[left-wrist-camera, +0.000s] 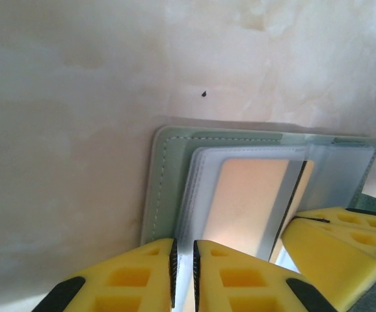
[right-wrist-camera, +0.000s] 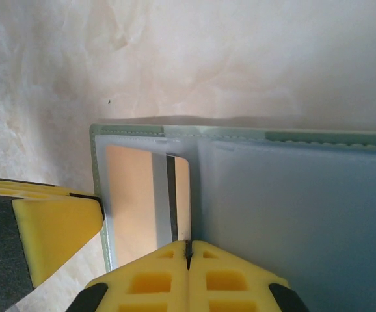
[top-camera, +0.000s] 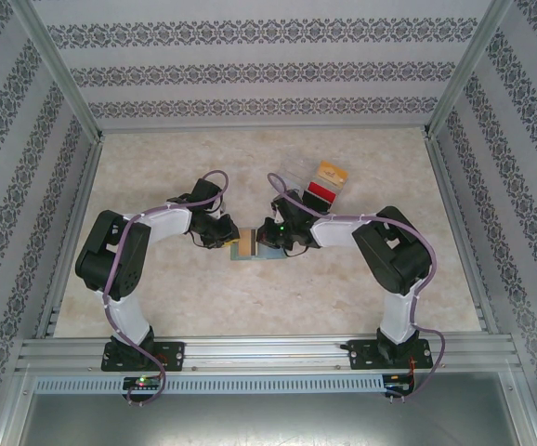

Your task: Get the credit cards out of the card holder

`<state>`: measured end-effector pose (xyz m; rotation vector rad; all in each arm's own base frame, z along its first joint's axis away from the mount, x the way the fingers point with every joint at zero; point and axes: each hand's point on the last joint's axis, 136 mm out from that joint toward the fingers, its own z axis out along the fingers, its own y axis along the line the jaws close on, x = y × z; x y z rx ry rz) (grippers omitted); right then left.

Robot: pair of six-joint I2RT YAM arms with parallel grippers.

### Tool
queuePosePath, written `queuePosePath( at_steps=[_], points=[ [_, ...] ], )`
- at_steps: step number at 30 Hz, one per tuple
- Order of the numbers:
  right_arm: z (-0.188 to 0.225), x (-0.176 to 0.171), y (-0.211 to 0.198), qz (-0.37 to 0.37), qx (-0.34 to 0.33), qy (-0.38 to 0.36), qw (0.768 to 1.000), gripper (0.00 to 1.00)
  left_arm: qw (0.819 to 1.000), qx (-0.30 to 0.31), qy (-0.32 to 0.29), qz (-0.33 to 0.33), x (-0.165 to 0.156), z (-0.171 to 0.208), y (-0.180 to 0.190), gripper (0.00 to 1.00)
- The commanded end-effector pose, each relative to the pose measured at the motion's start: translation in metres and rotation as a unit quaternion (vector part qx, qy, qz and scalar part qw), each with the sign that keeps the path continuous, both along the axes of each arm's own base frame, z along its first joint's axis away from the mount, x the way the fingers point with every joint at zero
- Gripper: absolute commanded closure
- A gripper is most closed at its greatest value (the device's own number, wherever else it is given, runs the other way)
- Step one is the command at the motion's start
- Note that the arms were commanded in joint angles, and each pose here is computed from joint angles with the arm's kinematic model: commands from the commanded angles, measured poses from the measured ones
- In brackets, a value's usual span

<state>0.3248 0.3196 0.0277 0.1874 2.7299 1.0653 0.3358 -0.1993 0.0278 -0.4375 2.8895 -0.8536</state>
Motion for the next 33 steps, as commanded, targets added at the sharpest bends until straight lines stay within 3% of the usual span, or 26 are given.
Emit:
queuePosePath(
  at_steps=[1, 13, 25, 27, 30, 33],
  points=[
    [0.009, 0.006, -0.007, -0.005, -0.002, -0.025, 1.000, 0.99, 1.000, 0.010, 0.001, -0.014, -0.001, -0.002, -0.002, 0.83],
    [0.008, 0.005, -0.009, -0.006, -0.005, -0.027, 1.000, 0.99, 0.998, -0.029, -0.043, -0.029, 0.007, 0.034, -0.015, 0.87],
    [0.009, 0.007, -0.010, -0.007, 0.001, -0.024, 1.000, 0.98, 1.000, -0.005, 0.001, -0.031, 0.001, 0.000, -0.015, 0.89],
    [0.009, 0.007, -0.009, -0.007, 0.005, -0.022, 1.000, 0.95, 1.000, 0.004, 0.008, -0.030, -0.002, -0.006, -0.012, 0.90],
    [0.010, 0.005, -0.005, 0.001, 0.019, -0.021, 1.000, 0.83, 0.999, 0.016, 0.016, -0.029, -0.005, -0.014, -0.007, 0.90],
    [0.008, 0.004, -0.002, 0.005, 0.024, -0.012, 1.000, 0.79, 0.999, 0.029, 0.027, -0.029, -0.012, -0.023, -0.003, 0.90]
  ],
)
